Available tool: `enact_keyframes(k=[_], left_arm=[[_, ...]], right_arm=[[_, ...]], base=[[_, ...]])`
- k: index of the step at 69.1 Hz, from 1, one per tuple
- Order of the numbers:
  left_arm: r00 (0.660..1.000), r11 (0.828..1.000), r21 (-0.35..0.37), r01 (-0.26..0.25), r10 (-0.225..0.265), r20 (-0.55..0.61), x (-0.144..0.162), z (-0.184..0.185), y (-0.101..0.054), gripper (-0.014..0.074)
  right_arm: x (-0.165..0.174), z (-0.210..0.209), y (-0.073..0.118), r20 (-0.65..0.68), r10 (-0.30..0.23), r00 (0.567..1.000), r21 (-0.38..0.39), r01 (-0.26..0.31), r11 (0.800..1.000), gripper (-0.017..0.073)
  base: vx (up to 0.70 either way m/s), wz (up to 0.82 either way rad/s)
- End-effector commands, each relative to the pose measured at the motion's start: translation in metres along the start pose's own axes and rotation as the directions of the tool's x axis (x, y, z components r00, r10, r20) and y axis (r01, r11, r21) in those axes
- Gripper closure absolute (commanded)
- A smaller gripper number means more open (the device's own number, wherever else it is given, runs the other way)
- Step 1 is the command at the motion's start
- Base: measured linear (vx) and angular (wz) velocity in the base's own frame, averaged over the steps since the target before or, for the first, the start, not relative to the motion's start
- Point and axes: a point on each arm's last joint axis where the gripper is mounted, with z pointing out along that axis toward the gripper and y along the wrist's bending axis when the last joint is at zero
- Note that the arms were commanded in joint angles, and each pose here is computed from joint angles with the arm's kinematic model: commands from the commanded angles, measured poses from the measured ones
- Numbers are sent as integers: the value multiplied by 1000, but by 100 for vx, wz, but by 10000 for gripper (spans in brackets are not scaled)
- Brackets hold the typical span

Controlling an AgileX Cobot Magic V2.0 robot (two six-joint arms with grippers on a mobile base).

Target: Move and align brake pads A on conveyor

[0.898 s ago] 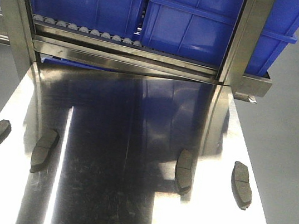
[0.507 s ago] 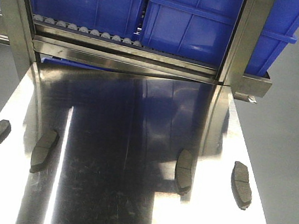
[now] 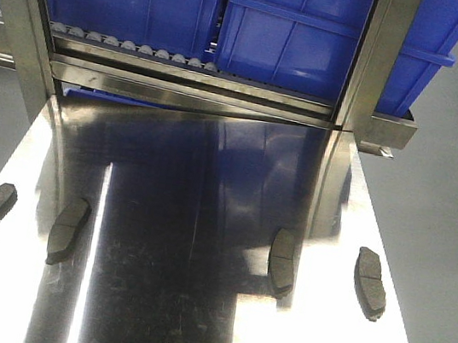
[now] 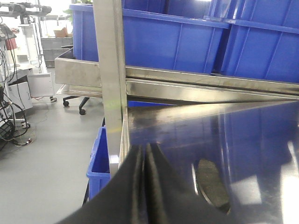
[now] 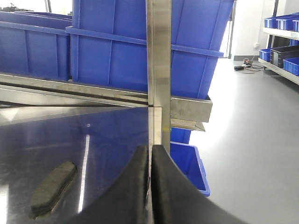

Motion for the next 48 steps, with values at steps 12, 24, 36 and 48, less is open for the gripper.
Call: enact_keyframes(k=[12, 24, 36, 48], left_arm=[[994, 1000, 5, 5, -5, 107, -14, -3, 0, 599], [994, 1000, 5, 5, -5, 109, -14, -3, 0, 599], [992, 1000, 5, 7, -8, 126, -17, -3, 0, 599], [980, 997, 18, 70, -72, 186, -59, -12, 0, 599]], right_arm=[[-2, 0, 0, 67, -10, 998, 5, 10, 1000, 562], [-2, 0, 0, 67, -10, 998, 5, 10, 1000, 562], [-2, 0, 0, 67, -10, 998, 5, 10, 1000, 562], [-2, 0, 0, 67, -10, 998, 5, 10, 1000, 562]], base=[[0, 0], [0, 0], [0, 0], [0, 0]])
